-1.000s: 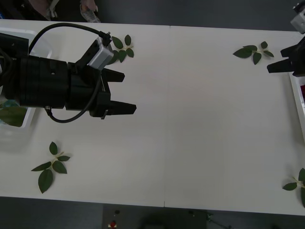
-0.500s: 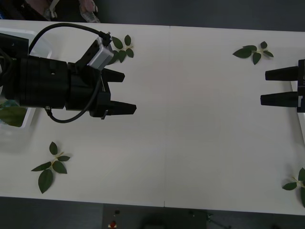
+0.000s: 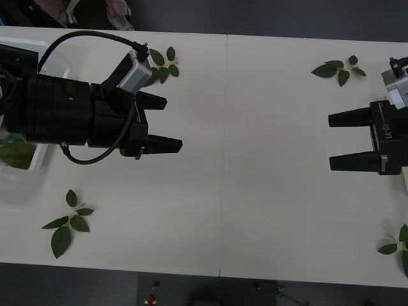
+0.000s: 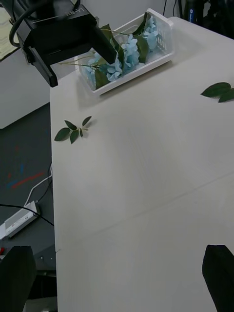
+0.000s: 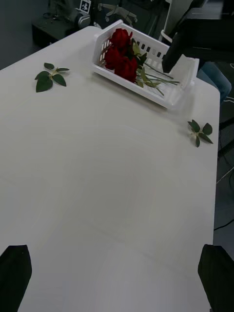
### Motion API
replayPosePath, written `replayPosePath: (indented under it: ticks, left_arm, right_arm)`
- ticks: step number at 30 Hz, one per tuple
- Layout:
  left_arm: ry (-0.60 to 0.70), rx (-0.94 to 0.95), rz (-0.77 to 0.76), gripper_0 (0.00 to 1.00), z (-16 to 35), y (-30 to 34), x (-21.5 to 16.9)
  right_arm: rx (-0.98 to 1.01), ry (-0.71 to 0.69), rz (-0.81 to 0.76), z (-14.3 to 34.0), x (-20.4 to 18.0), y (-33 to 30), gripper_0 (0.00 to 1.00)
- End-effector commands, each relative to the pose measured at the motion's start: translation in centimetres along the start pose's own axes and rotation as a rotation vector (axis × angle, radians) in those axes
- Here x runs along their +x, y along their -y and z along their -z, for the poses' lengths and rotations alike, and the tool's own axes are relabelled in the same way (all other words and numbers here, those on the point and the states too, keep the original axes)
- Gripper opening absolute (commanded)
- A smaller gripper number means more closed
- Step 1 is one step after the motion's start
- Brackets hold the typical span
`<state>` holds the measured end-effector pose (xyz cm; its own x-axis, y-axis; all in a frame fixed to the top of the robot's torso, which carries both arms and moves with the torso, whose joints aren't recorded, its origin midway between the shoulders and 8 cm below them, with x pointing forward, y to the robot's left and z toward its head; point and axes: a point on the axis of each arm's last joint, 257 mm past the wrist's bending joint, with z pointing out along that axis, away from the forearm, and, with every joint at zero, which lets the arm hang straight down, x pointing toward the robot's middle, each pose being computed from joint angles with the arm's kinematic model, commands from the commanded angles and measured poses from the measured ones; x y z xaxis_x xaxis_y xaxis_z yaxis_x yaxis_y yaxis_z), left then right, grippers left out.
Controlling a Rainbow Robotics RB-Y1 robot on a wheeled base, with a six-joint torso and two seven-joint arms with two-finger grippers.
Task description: Put the red flowers into the right box and the blue flowers into the left box
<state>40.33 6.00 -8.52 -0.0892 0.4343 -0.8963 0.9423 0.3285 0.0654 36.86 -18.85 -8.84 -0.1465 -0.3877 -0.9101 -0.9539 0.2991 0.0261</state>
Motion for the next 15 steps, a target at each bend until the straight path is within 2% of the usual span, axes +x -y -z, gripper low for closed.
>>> replayPosePath:
  ticks: [1, 15]
  left_arm:
    - [0.003, -0.004, -0.057, 1.0, 0.35, 0.25, -0.6]
    - [0.003, -0.004, -0.057, 1.0, 0.35, 0.25, -0.6]
  right_arm:
    - [-0.018, 0.01, 0.018, -0.11, -1.19, -0.39, 1.0]
    - [-0.018, 0.01, 0.018, -0.11, -1.19, -0.39, 1.0]
